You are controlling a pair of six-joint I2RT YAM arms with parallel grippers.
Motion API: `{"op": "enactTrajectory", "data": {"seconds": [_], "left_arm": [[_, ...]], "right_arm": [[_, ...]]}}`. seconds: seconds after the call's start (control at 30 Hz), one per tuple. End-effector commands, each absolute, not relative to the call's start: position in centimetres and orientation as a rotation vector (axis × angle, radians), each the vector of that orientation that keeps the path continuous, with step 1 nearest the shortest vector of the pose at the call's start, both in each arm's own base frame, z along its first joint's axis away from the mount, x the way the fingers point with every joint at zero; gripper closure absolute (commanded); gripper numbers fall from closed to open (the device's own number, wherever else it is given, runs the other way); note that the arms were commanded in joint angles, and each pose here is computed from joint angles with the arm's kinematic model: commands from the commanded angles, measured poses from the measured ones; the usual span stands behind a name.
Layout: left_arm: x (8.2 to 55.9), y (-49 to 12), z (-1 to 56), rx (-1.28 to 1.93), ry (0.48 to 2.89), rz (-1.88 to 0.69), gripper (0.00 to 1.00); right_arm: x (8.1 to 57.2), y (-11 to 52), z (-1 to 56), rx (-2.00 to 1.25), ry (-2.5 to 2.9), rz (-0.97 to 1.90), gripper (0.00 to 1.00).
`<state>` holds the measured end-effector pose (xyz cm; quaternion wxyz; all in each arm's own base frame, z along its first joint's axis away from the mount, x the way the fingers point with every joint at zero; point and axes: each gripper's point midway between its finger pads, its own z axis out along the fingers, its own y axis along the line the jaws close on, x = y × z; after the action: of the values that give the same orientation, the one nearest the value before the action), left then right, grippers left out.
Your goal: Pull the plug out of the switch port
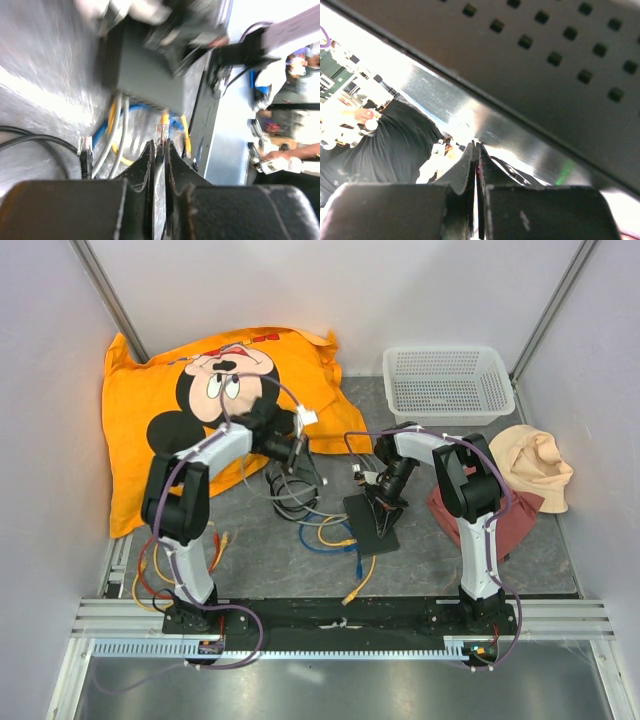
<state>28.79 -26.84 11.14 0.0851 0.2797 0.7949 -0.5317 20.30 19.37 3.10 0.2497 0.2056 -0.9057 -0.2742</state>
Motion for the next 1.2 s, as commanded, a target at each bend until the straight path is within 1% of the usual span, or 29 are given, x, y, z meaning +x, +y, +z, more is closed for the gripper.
{"op": "enactTrajectory", "data": {"seconds": [0.0, 0.03, 0.07, 0.13, 0.17, 0.23, 0.33, 0.37, 0.43, 0.47, 0.6, 0.67, 0.77, 0.9, 1.03, 1.07, 1.1, 1.17], "left_arm": [[29.9, -24.1, 21.0, 0.906, 2.145, -1.556, 0.98], [30.4, -22.7, 22.0, 0.877, 2.138, -1.526, 0.98], [29.8, -21.6, 22.4, 0.883, 2.154, -1.511, 0.98], [30.1, -19.1, 21.9, 0.843, 2.207, -1.416, 0.98], [29.1, -18.0, 21.5, 0.847, 2.231, -1.382, 0.98], [28.8, -15.4, 20.2, 0.811, 2.300, -1.282, 0.98], [25.7, -12.8, 17.6, 0.822, 2.413, -1.222, 0.98], [25.2, -11.1, 16.6, 0.830, 2.466, -1.125, 0.98], [23.5, -9.4, 14.1, 0.818, 2.567, -1.071, 0.98], [22.8, -8.1, 13.0, 0.825, 2.634, -0.995, 0.98], [19.5, -3.4, 10.2, 0.759, 2.836, -0.874, 0.98], [18.5, -1.5, 9.5, 0.801, 2.883, -0.794, 0.98], [18.3, 0.9, 8.9, 0.778, 2.907, -0.685, 0.98], [16.7, 2.5, 7.5, 0.681, 2.938, -0.725, 0.98], [14.7, 3.0, 5.1, 0.746, 2.978, -0.788, 0.98], [14.3, 3.8, 4.2, 0.770, 3.012, -0.743, 0.98], [13.3, 4.2, 3.4, 0.761, 3.047, -0.745, 0.98], [12.7, 5.4, 2.1, 0.748, 3.095, -0.714, 0.98]], "right_arm": [[25.1, 18.0, -8.4, 0.826, -2.688, -0.493, 1.00], [25.1, 18.0, -8.4, 0.821, -2.688, -0.489, 1.00], [25.2, 17.9, -8.4, 0.818, -2.689, -0.487, 1.00], [25.2, 18.0, -8.5, 0.815, -2.689, -0.483, 1.00], [25.2, 17.9, -8.5, 0.813, -2.689, -0.484, 1.00], [25.2, 18.0, -8.3, 0.809, -2.691, -0.483, 1.00], [25.2, 17.9, -7.8, 0.803, -2.704, -0.481, 1.00], [25.4, 18.0, -7.5, 0.794, -2.719, -0.479, 1.00], [25.7, 18.0, -7.0, 0.798, -2.733, -0.477, 1.00], [26.0, 18.1, -6.6, 0.797, -2.750, -0.475, 1.00], [26.6, 18.4, -5.8, 0.811, -2.776, -0.483, 1.00], [26.8, 18.4, -5.7, 0.805, -2.779, -0.486, 1.00], [26.9, 18.1, -6.3, 0.769, -2.771, -0.500, 1.00], [26.6, 17.6, -6.0, 0.718, -2.750, -0.549, 1.00], [26.0, 17.8, -6.4, 0.715, -2.722, -0.579, 1.00], [26.1, 17.8, -6.6, 0.719, -2.722, -0.582, 1.00], [26.2, 17.8, -6.6, 0.720, -2.720, -0.584, 1.00], [26.6, 17.9, -6.3, 0.733, -2.736, -0.569, 1.00]]}}
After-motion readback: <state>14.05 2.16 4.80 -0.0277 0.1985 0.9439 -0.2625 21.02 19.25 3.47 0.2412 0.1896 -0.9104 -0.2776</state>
